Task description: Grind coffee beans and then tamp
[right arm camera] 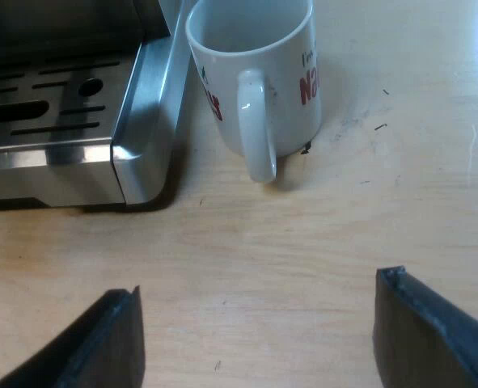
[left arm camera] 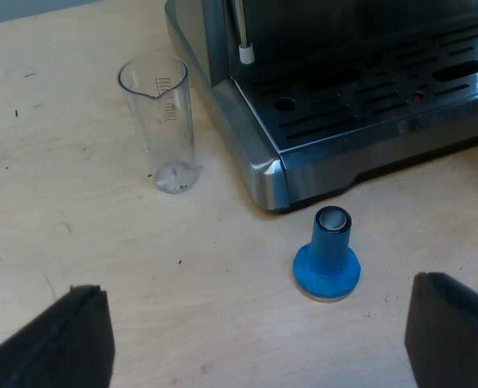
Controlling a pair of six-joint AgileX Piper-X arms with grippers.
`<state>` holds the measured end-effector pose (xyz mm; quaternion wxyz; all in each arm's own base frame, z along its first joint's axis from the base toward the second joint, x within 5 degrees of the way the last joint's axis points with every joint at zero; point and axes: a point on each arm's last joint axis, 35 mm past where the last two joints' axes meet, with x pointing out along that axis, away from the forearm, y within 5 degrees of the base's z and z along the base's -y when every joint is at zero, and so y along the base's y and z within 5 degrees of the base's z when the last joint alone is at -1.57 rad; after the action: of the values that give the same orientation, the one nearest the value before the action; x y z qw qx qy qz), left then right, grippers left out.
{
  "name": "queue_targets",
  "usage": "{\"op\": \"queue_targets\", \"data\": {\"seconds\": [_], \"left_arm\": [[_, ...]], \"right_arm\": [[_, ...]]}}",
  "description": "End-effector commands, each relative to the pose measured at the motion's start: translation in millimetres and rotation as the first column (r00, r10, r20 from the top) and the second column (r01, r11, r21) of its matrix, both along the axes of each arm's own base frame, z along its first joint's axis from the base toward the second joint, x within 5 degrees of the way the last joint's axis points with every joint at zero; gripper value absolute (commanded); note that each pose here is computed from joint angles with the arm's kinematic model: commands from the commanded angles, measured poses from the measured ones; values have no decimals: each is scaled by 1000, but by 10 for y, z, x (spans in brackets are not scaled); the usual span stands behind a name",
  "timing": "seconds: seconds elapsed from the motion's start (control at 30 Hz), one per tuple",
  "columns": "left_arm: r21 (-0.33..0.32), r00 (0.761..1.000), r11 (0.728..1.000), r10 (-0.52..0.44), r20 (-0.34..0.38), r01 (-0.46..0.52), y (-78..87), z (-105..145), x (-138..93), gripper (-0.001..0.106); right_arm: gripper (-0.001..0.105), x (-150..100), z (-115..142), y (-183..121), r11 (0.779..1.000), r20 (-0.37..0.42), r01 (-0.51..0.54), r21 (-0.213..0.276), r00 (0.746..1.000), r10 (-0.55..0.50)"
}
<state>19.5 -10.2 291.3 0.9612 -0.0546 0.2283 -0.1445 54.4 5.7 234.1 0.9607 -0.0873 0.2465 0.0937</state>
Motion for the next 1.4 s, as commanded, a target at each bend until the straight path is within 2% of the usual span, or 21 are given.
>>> {"op": "queue_targets", "data": {"seconds": [0.03,0.2,0.37,0.47,0.53,0.6,0.73,0.8,0.87,0.97,1.1,1.27,1.33,1.4], "left_arm": [[-4,1000,1000,-4,-1,4,-3,16,23,80],[-18,1000,1000,-21,-2,21,-10,17,21,80],[-47,999,998,-34,-9,33,-18,18,18,78],[-85,998,995,-55,-18,53,-30,20,14,65],[-114,993,987,-117,-4,115,-52,36,11,53],[-127,988,980,-151,23,152,-64,63,17,50],[-165,984,971,-163,73,173,-75,128,37,51],[-182,980,964,-180,90,194,-82,150,40,54],[-214,978,955,-189,90,204,-89,162,40,56],[-222,969,944,-229,96,245,-103,182,70,56],[-223,950,923,-301,90,313,-142,218,191,56],[-220,925,898,-374,74,381,-212,240,359,56],[-199,908,887,-411,78,418,-257,251,457,56],[-172,895,878,-437,91,447,-289,260,519,56]], "right_arm": [[62,2,19,1,1000,1,-5,-2,1000,5],[62,-2,34,2,1000,6,-7,-1,1000,7],[62,-33,160,2,1000,44,-10,-2,999,11],[62,-74,281,2,999,77,-25,-25,997,27],[62,-129,359,4,997,79,-50,-51,995,53],[62,-176,417,10,995,78,-80,-63,993,85],[62,-221,528,32,984,55,-164,-71,984,168],[62,-216,579,45,979,57,-198,-57,978,201],[62,-204,629,56,973,56,-225,-47,972,228],[62,-175,687,71,963,48,-265,-48,962,268],[62,-134,750,104,931,37,-356,-79,932,360],[62,-63,786,159,891,3,-448,-75,893,449],[62,-26,800,205,845,-12,-529,-80,848,529],[62,3,798,239,820,-26,-569,-67,822,569]]}}
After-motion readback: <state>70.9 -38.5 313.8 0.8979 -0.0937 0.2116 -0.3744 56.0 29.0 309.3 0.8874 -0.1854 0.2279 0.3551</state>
